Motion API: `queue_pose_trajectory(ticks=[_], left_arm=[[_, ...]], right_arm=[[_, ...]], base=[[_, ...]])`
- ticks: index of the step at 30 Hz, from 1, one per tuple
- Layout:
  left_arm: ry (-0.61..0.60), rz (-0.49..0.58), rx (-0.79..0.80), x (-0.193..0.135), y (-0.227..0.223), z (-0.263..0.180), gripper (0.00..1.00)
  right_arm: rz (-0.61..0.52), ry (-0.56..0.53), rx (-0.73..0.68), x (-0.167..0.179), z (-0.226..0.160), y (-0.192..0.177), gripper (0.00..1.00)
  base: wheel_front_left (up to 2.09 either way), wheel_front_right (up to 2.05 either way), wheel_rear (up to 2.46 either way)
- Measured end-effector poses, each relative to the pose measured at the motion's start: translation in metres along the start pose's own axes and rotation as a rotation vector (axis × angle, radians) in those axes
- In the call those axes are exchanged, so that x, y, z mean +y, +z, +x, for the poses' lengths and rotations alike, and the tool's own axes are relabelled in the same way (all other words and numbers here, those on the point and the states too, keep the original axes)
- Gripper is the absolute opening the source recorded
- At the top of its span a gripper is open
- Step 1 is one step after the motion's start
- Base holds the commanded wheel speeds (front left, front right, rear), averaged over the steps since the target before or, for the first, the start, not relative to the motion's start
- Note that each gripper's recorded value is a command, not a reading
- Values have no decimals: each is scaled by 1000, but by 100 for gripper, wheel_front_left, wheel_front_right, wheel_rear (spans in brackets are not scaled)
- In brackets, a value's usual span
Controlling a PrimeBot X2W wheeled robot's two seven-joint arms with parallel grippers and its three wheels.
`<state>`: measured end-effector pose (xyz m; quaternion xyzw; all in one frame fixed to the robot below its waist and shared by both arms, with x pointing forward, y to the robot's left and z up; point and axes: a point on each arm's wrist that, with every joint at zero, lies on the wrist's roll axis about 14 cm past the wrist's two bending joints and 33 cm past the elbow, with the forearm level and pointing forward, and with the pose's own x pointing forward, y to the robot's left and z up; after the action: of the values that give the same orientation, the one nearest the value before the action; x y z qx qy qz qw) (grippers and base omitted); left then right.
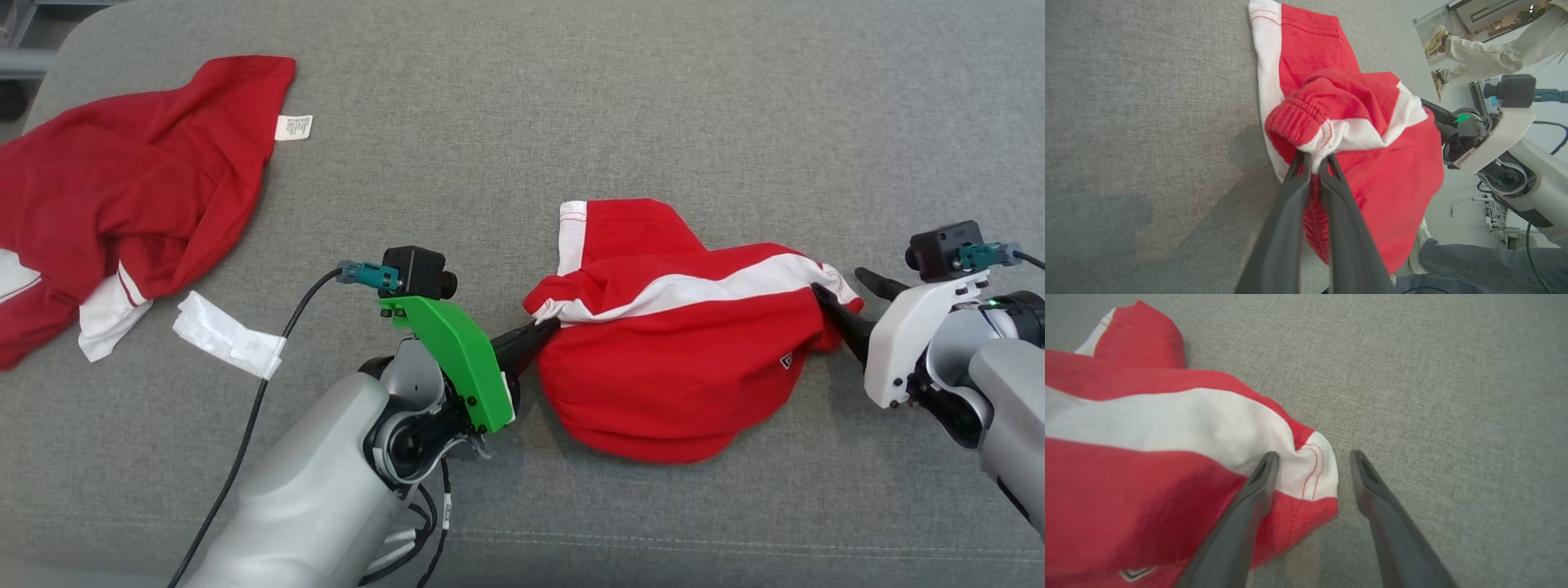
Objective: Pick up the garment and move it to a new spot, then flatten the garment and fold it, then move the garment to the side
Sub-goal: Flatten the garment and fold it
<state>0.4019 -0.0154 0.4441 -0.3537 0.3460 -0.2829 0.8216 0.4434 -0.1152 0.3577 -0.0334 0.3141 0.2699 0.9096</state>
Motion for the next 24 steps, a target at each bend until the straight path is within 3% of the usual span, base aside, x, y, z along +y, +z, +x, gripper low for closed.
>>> queue_pose_trajectory(ticks=[6,8,9,10,12,14,15,24], left_arm=[[5,0,-15,1,4,-4,0],[5,0,-17,1,4,-4,0],[5,0,-19,1,4,-5,0],[5,-1,-20,1,5,-5,0],[6,-1,-21,1,5,-5,0],[7,-2,-22,2,5,-6,0],[7,-3,-22,2,5,-6,0],[16,-9,-56,6,12,-9,0]], right_arm=[[2,23,35,8,3,-7,94],[5,28,45,10,4,-9,78],[9,31,47,11,4,-9,76],[12,34,54,12,4,-10,50],[16,41,61,14,5,-12,41],[19,46,62,16,6,-12,7],[19,50,63,17,7,-12,0],[22,65,-7,20,9,9,0]], base=[[0,0,0],[0,0,0],[0,0,0],[0,0,0],[0,0,0],[0,0,0],[0,0,0],[0,0,0]])
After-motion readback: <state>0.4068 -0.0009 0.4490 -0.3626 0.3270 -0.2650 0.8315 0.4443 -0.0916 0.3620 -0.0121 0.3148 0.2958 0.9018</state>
